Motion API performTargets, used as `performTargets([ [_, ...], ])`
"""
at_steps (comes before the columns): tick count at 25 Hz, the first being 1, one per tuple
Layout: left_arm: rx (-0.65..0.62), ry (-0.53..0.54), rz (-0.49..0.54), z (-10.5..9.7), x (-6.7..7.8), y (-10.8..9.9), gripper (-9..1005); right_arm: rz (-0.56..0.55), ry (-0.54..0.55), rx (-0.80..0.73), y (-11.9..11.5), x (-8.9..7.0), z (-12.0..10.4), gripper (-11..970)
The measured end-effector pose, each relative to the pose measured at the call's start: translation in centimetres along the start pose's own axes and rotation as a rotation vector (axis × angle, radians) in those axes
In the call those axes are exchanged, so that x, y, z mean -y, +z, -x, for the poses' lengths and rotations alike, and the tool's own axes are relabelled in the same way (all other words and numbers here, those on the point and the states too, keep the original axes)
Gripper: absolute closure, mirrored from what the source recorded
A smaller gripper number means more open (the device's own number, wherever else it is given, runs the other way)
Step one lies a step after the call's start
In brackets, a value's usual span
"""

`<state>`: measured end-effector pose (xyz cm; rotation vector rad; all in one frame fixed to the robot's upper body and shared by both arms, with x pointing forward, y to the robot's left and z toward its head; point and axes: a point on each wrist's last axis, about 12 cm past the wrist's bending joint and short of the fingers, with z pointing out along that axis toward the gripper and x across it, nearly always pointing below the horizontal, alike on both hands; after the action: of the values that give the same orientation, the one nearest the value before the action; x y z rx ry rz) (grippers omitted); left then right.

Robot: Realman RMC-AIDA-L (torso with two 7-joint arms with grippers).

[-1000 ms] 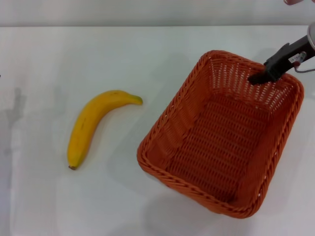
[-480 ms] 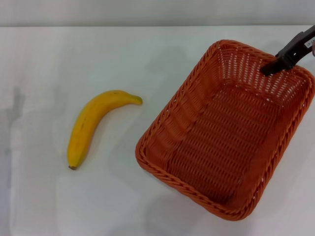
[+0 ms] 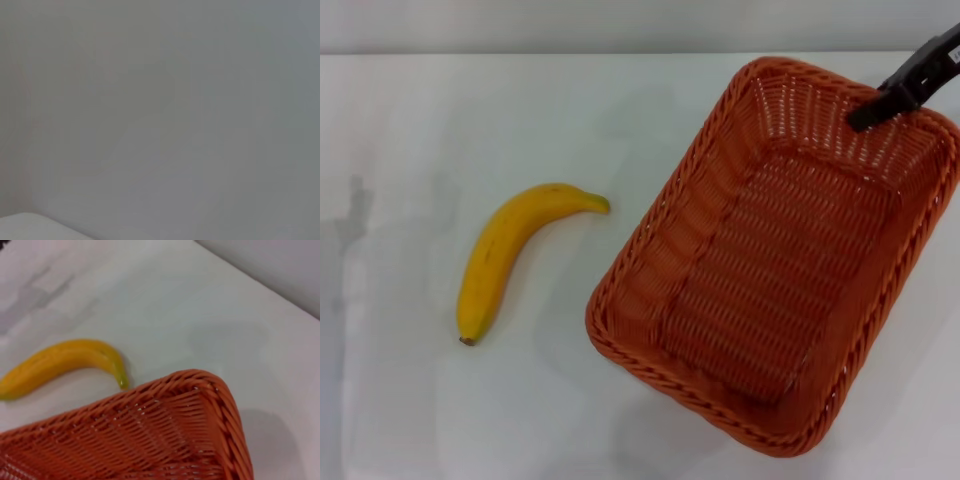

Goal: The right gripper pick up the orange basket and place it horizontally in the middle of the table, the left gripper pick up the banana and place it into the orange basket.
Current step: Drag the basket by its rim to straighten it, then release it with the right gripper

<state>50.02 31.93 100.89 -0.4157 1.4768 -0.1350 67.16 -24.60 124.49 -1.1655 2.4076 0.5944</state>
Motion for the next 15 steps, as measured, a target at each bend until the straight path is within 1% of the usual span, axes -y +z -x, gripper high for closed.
performTargets([
  [7, 0.002, 0.003, -0.001, 0.1, 0.0, 0.1, 155, 0.013, 0.127, 0.055, -0.8, 0.3, 0.2, 794],
  [12, 0.006, 0.012, -0.004, 0.2, -0.1, 0.3, 157, 0.007, 0.190, 0.064, -1.5, 0.7, 0.0, 794],
  [15, 0.008, 0.013, -0.007, 0.3, 0.0, 0.4, 158, 0.043, 0.247, 0.101, -2.0, 0.9, -0.4, 794],
])
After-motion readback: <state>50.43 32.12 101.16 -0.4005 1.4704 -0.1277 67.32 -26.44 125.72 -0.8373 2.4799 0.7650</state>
